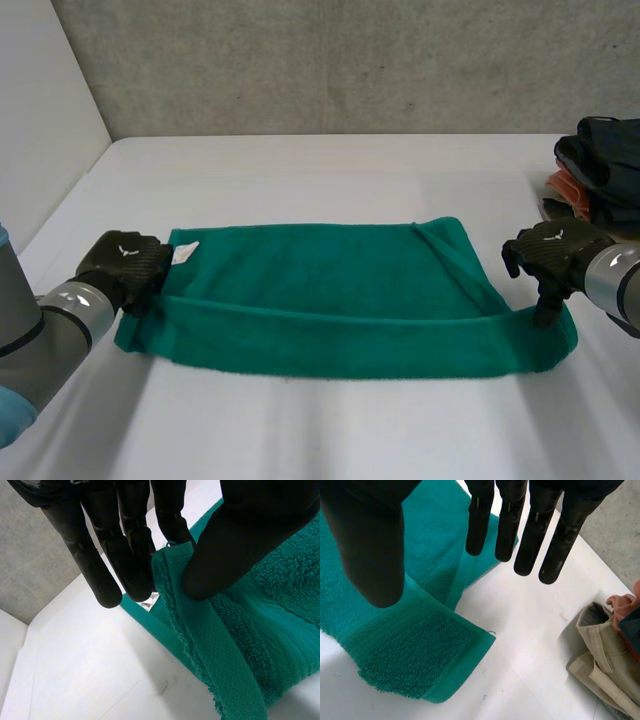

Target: Fold the laundry.

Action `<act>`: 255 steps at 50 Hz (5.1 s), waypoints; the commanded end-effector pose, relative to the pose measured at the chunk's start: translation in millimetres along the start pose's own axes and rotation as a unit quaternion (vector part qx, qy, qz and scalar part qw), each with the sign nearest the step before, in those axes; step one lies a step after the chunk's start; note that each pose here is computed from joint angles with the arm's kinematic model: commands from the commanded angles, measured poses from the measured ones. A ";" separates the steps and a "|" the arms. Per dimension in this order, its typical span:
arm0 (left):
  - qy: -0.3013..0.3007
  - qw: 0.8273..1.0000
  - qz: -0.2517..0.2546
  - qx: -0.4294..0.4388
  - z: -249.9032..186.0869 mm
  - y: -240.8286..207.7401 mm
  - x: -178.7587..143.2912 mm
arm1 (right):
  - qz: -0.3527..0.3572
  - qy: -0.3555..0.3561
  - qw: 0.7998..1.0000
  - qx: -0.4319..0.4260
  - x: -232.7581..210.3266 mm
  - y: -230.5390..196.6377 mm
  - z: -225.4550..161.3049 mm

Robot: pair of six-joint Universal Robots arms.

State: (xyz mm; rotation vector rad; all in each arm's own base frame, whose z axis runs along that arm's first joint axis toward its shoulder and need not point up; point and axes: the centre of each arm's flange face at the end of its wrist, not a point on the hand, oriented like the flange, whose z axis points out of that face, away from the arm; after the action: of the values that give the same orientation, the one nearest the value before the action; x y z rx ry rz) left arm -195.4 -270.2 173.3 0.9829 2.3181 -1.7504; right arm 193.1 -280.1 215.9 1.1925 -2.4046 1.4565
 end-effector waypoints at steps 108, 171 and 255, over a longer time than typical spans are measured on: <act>-0.049 0.995 0.047 0.068 -7.9 1.6 -4.2 | -0.113 0.002 0.993 0.018 -29.0 8.9 -1.6; -0.134 0.974 0.122 0.132 90.1 -23.3 18.3 | -0.020 0.088 0.990 0.111 -11.2 -6.9 41.3; -0.114 0.977 -0.018 0.177 35.0 -42.0 0.4 | -0.310 -0.104 0.825 0.461 -291.7 -65.8 32.4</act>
State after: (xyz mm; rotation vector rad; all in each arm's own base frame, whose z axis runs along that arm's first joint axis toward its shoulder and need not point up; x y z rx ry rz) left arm -227.0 -308.6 196.3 0.7222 1.9379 -2.2079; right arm 446.9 -154.2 129.0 2.0907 -0.9879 2.3536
